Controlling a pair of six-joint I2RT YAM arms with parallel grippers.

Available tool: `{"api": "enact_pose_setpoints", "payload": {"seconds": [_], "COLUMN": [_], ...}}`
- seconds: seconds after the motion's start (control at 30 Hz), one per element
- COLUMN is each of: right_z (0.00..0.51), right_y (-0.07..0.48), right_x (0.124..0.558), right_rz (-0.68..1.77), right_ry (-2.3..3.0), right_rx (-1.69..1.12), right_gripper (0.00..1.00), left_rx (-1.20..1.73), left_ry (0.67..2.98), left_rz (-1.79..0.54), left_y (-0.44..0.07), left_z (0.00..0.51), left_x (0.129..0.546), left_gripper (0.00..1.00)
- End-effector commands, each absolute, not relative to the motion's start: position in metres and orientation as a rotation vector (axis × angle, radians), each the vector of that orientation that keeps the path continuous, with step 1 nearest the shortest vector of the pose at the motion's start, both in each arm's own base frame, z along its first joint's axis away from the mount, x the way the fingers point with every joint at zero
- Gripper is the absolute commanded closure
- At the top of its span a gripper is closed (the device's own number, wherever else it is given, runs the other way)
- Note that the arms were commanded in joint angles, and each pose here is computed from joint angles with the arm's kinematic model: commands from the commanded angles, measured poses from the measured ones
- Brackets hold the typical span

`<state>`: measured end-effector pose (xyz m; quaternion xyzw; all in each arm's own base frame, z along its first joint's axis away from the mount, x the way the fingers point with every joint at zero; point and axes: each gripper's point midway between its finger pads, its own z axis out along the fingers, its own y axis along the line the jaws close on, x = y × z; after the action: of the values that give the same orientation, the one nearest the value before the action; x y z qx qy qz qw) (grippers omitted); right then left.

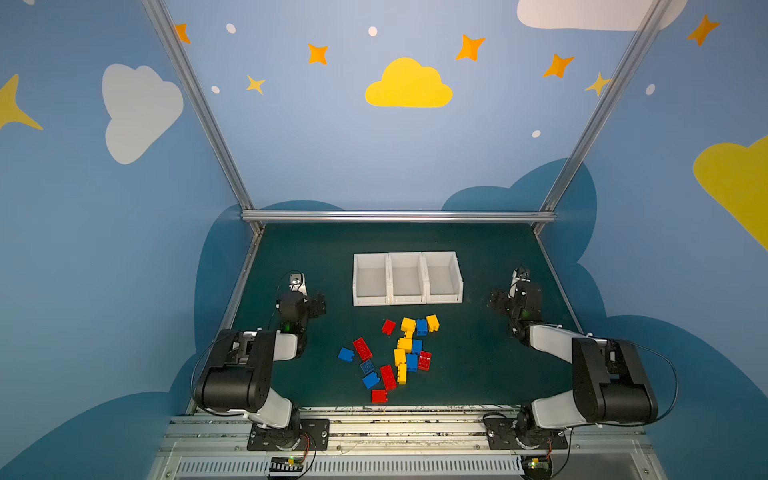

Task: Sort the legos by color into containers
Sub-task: 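Move the right gripper over the brick pile toward a yellow square brick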

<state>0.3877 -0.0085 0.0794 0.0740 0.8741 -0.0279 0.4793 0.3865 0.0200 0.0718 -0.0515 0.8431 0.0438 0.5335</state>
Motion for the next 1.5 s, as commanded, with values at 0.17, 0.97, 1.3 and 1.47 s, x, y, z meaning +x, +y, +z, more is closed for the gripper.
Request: {"api": "enact_pose_setpoints", "payload": {"seconds": [0.17, 0.97, 1.3, 1.47], "right_z": [0.085, 0.087, 0.163, 0.158], "right_y": [-0.007, -0.008, 0.051, 0.086], "right_x": [0.388, 0.388, 0.361, 0.331], "right_rz": [-0.065, -0.058, 0.153, 0.229], "right_ry": [2.114, 2.107, 2.273, 2.352], "right_rx": [0.184, 0.182, 0.001, -0.091], "right_gripper": [0.01, 0.01, 0.01, 0.01], "left_rx": [-0.108, -0.107, -0.178, -0.288], "left_ry": [1.985, 1.983, 2.189, 2.218], "left_rz": [0.106, 0.097, -0.039, -0.192], "left_y": [0.019, 0.018, -0.008, -0.023], "left_z": [0.083, 0.083, 0.143, 0.149], "left_x": [0.391, 0.391, 0.376, 0.342], "left_gripper": [0.00, 0.00, 0.00, 0.00]}}
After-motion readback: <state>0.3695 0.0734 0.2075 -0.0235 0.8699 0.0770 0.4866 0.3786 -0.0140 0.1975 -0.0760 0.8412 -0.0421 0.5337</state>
